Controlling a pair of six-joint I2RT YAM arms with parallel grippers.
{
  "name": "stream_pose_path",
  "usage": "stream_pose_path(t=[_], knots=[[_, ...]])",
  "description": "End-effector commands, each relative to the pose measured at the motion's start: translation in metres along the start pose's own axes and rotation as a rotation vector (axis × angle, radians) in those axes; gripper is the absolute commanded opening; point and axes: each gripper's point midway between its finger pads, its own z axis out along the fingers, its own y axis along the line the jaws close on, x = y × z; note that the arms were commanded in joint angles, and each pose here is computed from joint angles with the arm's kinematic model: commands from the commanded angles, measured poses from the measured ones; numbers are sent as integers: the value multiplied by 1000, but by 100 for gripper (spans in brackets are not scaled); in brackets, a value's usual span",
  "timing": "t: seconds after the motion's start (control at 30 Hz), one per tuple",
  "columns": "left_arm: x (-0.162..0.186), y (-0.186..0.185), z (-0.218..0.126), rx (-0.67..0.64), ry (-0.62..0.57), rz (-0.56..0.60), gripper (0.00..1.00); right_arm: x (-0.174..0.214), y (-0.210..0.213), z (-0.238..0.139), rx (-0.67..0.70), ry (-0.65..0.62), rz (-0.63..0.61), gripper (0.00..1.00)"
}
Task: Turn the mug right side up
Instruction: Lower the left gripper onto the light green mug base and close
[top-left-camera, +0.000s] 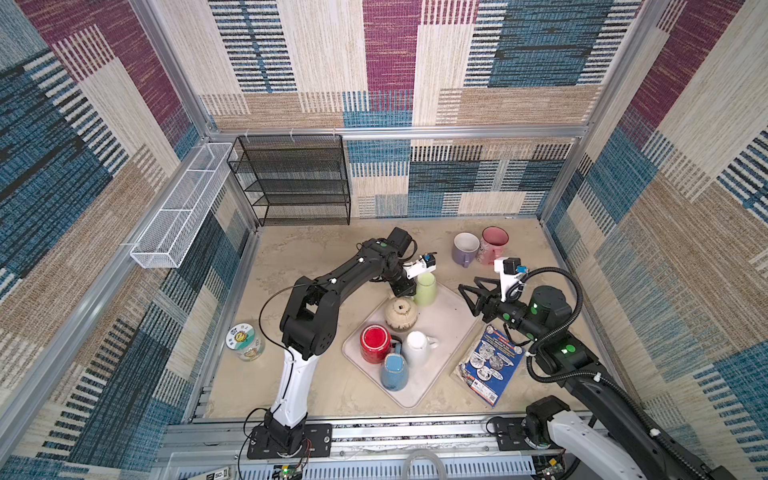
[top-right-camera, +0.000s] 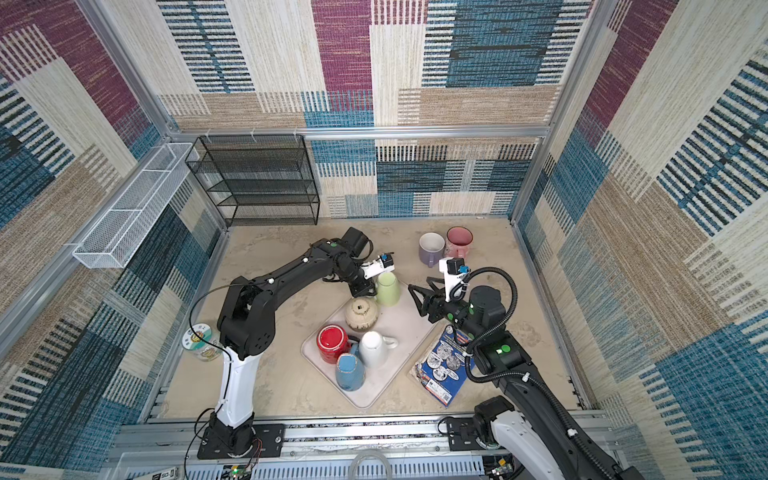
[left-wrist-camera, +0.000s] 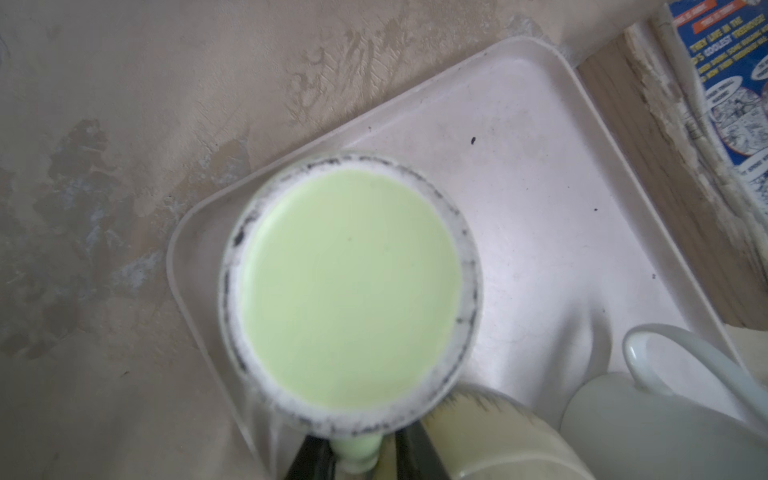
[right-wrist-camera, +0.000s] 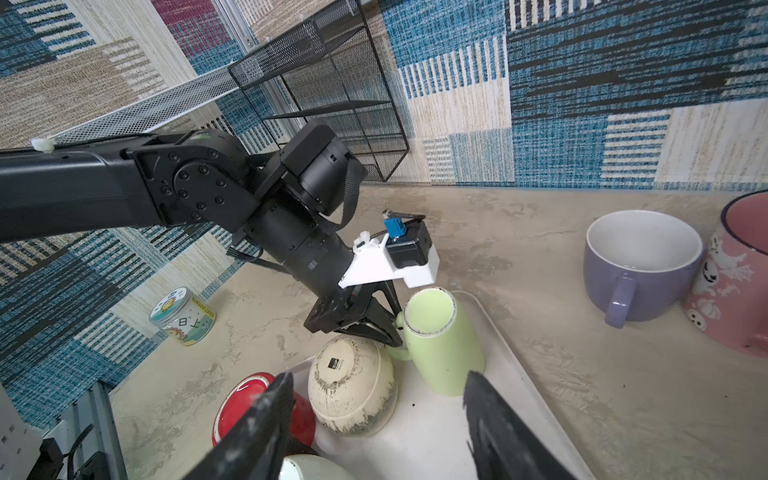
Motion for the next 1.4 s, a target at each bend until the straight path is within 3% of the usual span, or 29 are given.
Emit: stream_pose_path(t=[0.0, 0.53, 0.9, 1.07, 1.2, 1.33, 1.37], knots=[[-1, 4, 3, -31, 9, -21, 29, -9, 1, -2, 3, -39, -6, 67], [-14, 11, 7, -82, 15, 1, 28, -13, 4, -7, 2, -54, -13, 67], [-11, 14, 15, -100, 41, 8, 34, -14, 3, -8, 5, -59, -12, 67], [-16, 16, 15, -110, 34, 13, 27, -14, 3, -8, 6, -60, -14, 67], [-20, 15, 15, -110, 28, 23, 17, -13, 2, -8, 11, -60, -13, 67], [-21, 13, 14, -121, 36, 38, 0, -16, 2, -9, 17, -71, -15, 67], [-20, 12, 14, -122, 37, 39, 0, -16, 1, -9, 19, -72, -15, 68]])
